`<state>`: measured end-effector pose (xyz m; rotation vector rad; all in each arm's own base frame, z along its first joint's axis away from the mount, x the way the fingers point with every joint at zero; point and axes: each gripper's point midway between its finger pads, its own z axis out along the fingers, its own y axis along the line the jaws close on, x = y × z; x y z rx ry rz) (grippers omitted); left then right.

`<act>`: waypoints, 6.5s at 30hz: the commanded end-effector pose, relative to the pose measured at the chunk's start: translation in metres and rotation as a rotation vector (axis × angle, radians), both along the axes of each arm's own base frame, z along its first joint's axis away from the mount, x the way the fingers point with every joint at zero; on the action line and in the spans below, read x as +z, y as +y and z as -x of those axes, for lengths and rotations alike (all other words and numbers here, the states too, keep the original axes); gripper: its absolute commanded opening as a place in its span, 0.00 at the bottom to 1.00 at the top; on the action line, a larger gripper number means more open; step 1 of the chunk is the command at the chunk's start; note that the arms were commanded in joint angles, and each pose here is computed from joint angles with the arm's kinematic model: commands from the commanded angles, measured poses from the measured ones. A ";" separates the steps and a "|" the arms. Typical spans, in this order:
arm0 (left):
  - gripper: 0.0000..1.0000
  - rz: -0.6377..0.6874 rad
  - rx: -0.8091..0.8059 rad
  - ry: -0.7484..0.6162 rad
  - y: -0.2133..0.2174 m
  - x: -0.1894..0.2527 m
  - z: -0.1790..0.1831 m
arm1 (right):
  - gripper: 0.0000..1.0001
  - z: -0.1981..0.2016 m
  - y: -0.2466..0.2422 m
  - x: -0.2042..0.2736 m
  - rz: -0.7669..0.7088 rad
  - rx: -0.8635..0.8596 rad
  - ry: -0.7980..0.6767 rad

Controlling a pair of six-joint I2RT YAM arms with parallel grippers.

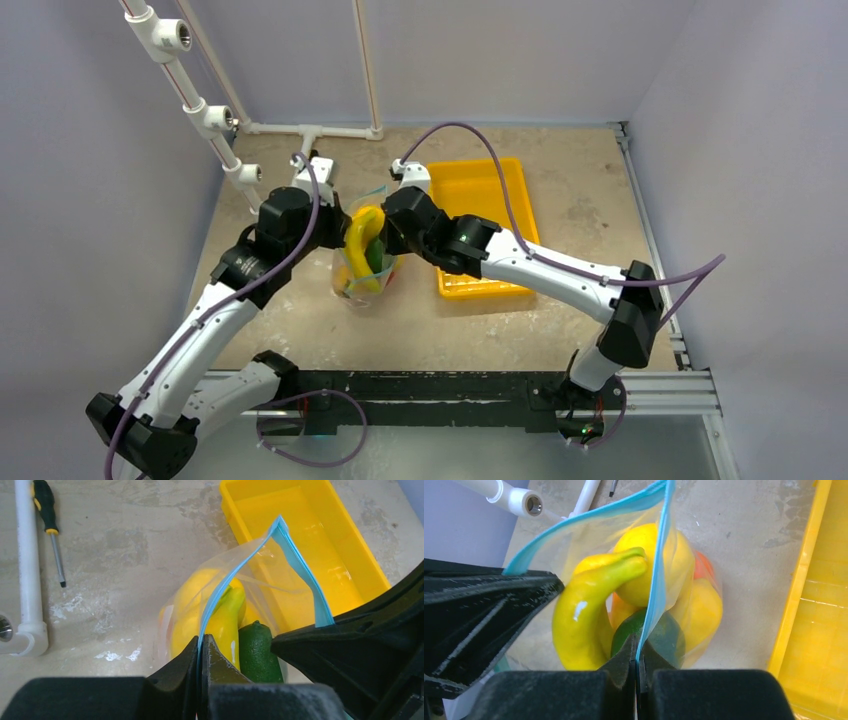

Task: Place the food in the zip-top bag and seal the zipper
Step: Adjust the zipper food storage bag at the center of the board.

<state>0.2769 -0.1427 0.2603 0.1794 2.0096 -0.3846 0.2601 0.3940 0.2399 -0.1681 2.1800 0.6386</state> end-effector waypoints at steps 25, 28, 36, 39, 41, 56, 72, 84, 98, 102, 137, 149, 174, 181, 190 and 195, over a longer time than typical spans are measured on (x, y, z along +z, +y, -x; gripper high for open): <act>0.00 0.129 -0.064 0.157 -0.068 -0.030 0.024 | 0.00 -0.030 0.040 0.039 -0.005 0.056 -0.155; 0.00 0.146 -0.028 0.138 -0.061 -0.020 0.025 | 0.00 -0.031 0.042 0.047 -0.002 0.077 -0.182; 0.00 0.219 0.088 0.125 -0.039 -0.011 0.033 | 0.00 -0.033 0.047 0.053 0.053 0.177 -0.256; 0.00 0.259 0.112 0.147 -0.038 -0.019 0.037 | 0.00 -0.031 0.048 0.045 0.083 0.211 -0.257; 0.00 0.281 0.132 0.159 -0.036 -0.025 0.039 | 0.00 -0.030 0.048 0.040 0.094 0.223 -0.253; 0.00 0.279 0.167 0.184 -0.032 -0.041 0.039 | 0.39 -0.023 0.027 0.081 0.011 0.180 -0.313; 0.00 0.276 0.154 0.197 -0.040 -0.045 0.034 | 0.59 0.033 -0.025 0.088 -0.042 0.322 -0.319; 0.00 0.283 0.155 0.207 -0.042 -0.047 0.034 | 0.64 0.086 -0.042 0.046 -0.051 0.440 -0.190; 0.00 0.282 0.154 0.209 -0.043 -0.047 0.033 | 0.66 0.103 -0.044 -0.018 0.125 0.356 -0.065; 0.00 0.283 0.152 0.210 -0.043 -0.047 0.034 | 0.65 0.095 -0.042 -0.028 0.177 0.314 -0.069; 0.00 0.275 0.145 0.227 -0.045 -0.054 0.035 | 0.40 0.080 -0.046 -0.037 0.274 0.213 -0.099; 0.00 0.274 0.148 0.229 -0.045 -0.055 0.034 | 0.15 0.080 -0.047 -0.042 0.296 0.195 -0.098; 0.53 0.039 0.077 0.026 -0.005 0.025 0.041 | 0.00 0.093 -0.010 0.013 0.244 0.478 -0.255; 0.68 0.040 -0.003 -0.081 0.000 0.059 0.052 | 0.00 0.095 -0.001 0.046 0.232 0.560 -0.339; 0.72 0.083 -0.178 -0.196 -0.010 0.094 0.075 | 0.00 0.118 0.004 0.077 0.204 0.765 -0.418; 0.69 0.093 -0.293 -0.245 -0.018 0.103 0.090 | 0.00 0.133 0.001 0.098 0.192 0.878 -0.475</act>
